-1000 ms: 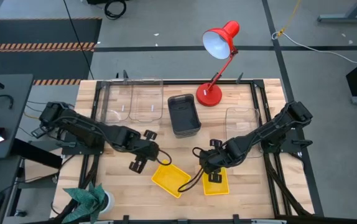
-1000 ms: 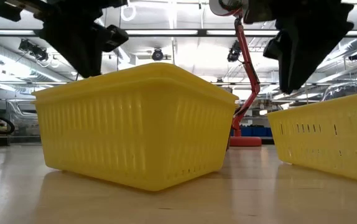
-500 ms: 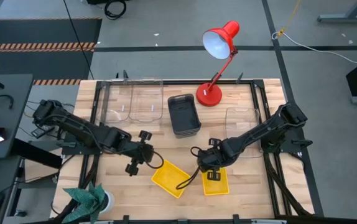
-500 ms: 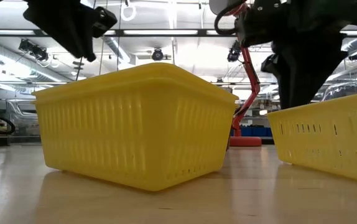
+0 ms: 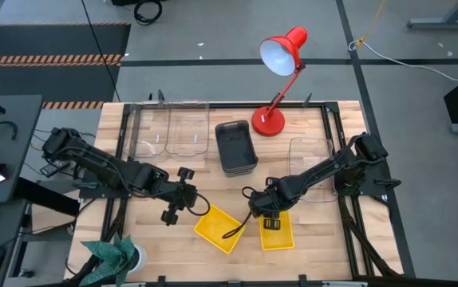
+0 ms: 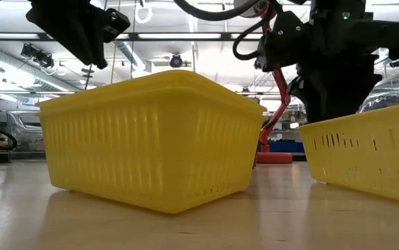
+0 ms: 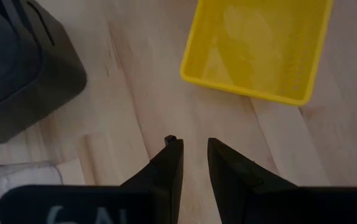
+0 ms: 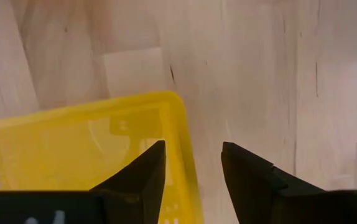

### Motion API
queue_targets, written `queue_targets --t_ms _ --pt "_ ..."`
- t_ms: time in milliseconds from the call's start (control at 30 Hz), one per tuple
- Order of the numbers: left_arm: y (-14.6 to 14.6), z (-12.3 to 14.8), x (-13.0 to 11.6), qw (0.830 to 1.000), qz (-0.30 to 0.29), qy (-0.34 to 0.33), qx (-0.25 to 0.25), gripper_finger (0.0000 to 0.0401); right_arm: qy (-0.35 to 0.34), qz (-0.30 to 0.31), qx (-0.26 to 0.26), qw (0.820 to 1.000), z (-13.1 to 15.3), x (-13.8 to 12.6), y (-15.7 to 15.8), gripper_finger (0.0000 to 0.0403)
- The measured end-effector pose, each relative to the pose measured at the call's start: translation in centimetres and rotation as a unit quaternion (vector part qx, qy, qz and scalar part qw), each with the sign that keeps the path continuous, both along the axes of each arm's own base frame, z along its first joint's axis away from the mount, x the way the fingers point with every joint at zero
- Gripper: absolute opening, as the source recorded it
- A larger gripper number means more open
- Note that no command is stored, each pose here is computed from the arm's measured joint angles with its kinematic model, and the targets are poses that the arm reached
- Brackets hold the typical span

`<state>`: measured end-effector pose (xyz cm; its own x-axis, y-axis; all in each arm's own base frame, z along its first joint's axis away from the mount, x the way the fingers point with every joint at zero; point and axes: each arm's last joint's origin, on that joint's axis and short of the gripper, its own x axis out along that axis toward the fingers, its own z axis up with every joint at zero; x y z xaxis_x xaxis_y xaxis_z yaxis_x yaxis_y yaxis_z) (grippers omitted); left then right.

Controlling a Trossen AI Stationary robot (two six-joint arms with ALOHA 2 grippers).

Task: Stack baskets by color
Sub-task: Stack the right yellow bin on the stacked yellow bins

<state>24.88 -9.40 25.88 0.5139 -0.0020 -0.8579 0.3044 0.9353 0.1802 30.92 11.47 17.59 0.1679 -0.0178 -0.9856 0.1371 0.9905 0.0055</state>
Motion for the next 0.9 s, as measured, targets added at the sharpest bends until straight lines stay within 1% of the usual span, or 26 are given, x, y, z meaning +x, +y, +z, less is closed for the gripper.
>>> queue_targets --t_ms 133,300,400,467,533,633,733,900 --pt "-0.1 -0.1 -0.1 1.000 -0.002 0.006 0.001 0.0080 0.001 0.010 0.007 1.000 -0.1 0.1 -0.1 0.0121" --pt "-0.3 0.0 -0.5 1.000 -0.012 0.009 0.003 0.0080 -0.001 0.023 0.009 1.000 0.0 0.2 0.0 0.0055" --pt "-0.5 0.0 -0.5 1.000 -0.017 0.009 0.003 0.0080 0.002 0.026 0.020 0.999 0.0 0.2 -0.1 0.0017" --pt "-0.6 0.0 -0.4 1.000 -0.020 0.009 0.006 0.0080 0.004 0.026 0.033 0.999 0.2 0.2 -0.3 0.0013" --pt "-0.6 -0.1 -0.4 1.000 -0.023 0.006 0.016 0.0085 0.001 0.025 0.045 0.999 0.6 0.2 -0.6 0.0020" --pt "-0.9 0.0 -0.5 0.999 -0.026 -0.001 0.024 0.0100 -0.008 0.029 0.057 0.998 1.9 0.0 -1.0 0.0024" --pt "-1.2 0.0 -0.6 0.999 -0.023 -0.007 0.029 0.0116 -0.044 0.041 0.047 0.997 4.3 0.3 -1.3 0.0012" --pt "-1.3 1.3 -1.1 1.000 -0.014 0.000 0.023 0.0123 -0.123 0.069 0.019 0.990 8.9 1.4 -1.1 0.0013"
